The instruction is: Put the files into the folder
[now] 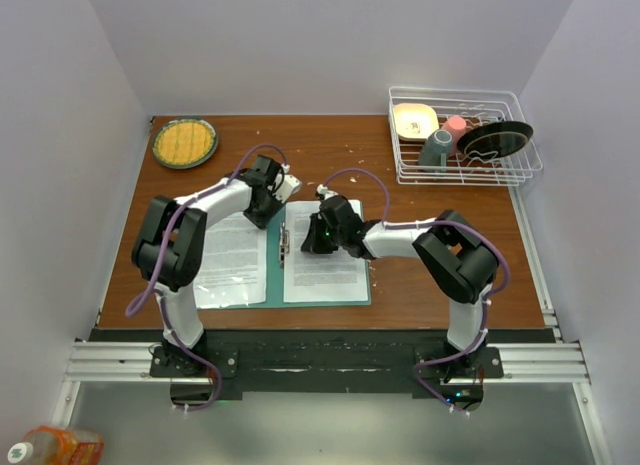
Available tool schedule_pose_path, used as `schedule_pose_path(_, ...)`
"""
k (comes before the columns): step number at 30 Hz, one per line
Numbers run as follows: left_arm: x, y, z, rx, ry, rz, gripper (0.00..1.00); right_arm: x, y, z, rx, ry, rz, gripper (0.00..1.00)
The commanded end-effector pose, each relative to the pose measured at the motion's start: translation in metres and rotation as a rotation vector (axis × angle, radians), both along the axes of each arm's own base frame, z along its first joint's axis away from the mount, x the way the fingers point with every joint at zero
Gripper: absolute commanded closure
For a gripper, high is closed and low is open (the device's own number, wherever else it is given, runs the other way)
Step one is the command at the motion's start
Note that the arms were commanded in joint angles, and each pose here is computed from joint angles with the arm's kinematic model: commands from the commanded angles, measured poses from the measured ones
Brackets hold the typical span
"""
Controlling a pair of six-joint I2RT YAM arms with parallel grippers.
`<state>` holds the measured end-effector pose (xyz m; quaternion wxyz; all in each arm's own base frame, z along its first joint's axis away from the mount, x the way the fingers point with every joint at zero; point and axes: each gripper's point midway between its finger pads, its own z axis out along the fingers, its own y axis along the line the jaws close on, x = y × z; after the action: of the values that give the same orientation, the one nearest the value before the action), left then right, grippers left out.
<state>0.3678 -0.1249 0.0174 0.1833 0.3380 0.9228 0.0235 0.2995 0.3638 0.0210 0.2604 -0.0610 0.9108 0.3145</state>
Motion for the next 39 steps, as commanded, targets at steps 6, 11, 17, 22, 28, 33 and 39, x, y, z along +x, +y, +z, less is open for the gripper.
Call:
schedule_pose_path(6,-0.005,-0.010,0.040,-0.064,-0.012,-0.011,0.50,-0.018,-0.016,-0.042,-0.082,0.069,-0.017,1.00)
schedule_pose_path(11,0.006,-0.016,0.060,-0.098,-0.060,0.015,0.44,-0.025,-0.026,-0.051,-0.103,0.081,-0.027,1.00)
schedule_pose_path(17,0.018,-0.049,0.066,-0.251,-0.032,0.028,0.38,-0.036,-0.037,-0.062,-0.121,0.107,-0.035,1.00)
schedule_pose_path(22,0.011,-0.067,0.048,-0.324,0.061,0.026,0.39,-0.041,-0.042,-0.067,-0.131,0.116,-0.037,1.00)
schedule_pose_path(28,0.010,-0.070,0.033,-0.329,0.098,0.039,0.41,-0.044,-0.043,-0.071,-0.129,0.125,-0.037,1.00)
schedule_pose_path(33,0.009,-0.070,0.022,-0.323,0.123,0.051,0.46,-0.046,-0.045,-0.073,-0.131,0.130,-0.039,1.00)
schedule_pose_path(39,0.008,-0.071,0.013,-0.320,0.141,0.056,0.53,-0.049,-0.047,-0.079,-0.135,0.145,-0.044,1.00)
